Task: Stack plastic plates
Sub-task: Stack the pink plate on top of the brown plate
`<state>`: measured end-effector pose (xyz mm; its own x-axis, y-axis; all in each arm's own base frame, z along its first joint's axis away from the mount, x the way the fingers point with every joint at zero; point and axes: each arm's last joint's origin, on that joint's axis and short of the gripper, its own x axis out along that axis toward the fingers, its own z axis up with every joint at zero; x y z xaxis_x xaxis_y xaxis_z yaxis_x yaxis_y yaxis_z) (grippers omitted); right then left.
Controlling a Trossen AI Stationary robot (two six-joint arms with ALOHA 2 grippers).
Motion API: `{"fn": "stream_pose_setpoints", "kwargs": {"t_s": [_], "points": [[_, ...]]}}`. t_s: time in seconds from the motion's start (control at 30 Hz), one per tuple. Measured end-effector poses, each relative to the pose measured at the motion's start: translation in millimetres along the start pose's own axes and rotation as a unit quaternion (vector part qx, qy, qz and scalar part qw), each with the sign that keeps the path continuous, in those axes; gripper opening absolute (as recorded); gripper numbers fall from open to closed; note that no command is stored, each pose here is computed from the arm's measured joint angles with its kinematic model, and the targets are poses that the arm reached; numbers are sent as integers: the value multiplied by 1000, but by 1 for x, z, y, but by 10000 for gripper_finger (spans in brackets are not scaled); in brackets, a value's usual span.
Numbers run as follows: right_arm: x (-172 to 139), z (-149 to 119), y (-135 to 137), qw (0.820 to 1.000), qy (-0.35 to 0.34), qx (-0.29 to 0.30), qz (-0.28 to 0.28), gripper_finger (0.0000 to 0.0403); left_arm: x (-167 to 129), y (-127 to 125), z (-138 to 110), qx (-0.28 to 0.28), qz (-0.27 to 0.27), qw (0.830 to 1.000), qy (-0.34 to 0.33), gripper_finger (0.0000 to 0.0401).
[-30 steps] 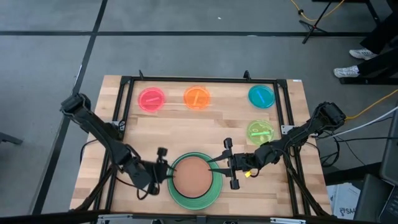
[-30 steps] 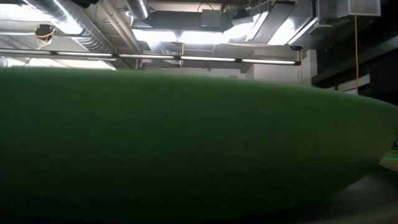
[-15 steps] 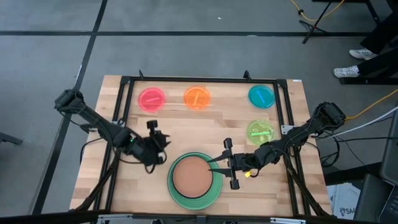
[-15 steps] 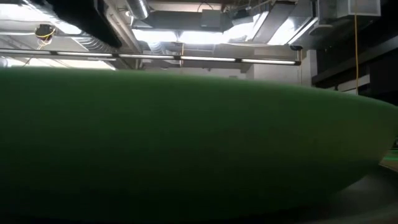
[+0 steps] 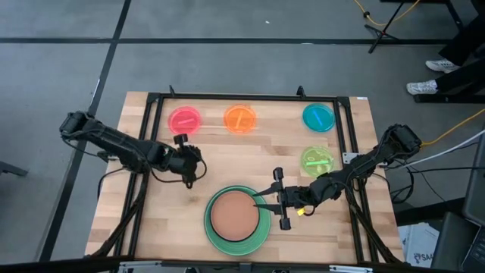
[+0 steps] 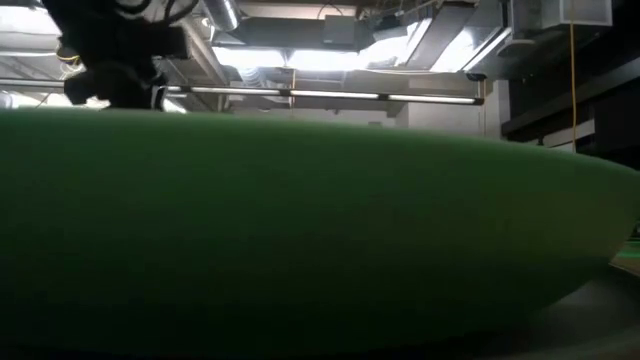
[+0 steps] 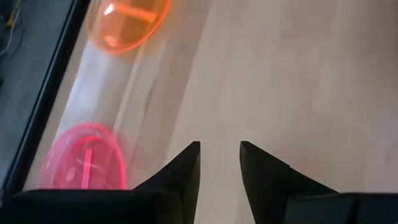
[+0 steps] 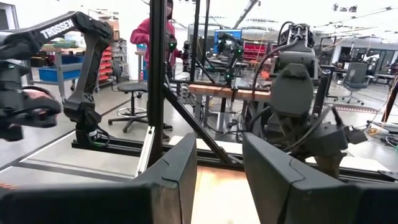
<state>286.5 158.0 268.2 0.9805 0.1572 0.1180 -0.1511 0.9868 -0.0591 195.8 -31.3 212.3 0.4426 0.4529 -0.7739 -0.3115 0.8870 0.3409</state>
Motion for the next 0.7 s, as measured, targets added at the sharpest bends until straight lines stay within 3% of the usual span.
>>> {"fn": "stream_pose_setpoints", "kwargs": {"t_s": [0.3,0.7], "points": [[0,-1,-1,1000,7,-2,-13,122,7,41,-13,-94,20,995,10,106],[0,-1,-1,1000,8,-4,-14,122,33,72,-14,-170,28,982,79,106]]}}
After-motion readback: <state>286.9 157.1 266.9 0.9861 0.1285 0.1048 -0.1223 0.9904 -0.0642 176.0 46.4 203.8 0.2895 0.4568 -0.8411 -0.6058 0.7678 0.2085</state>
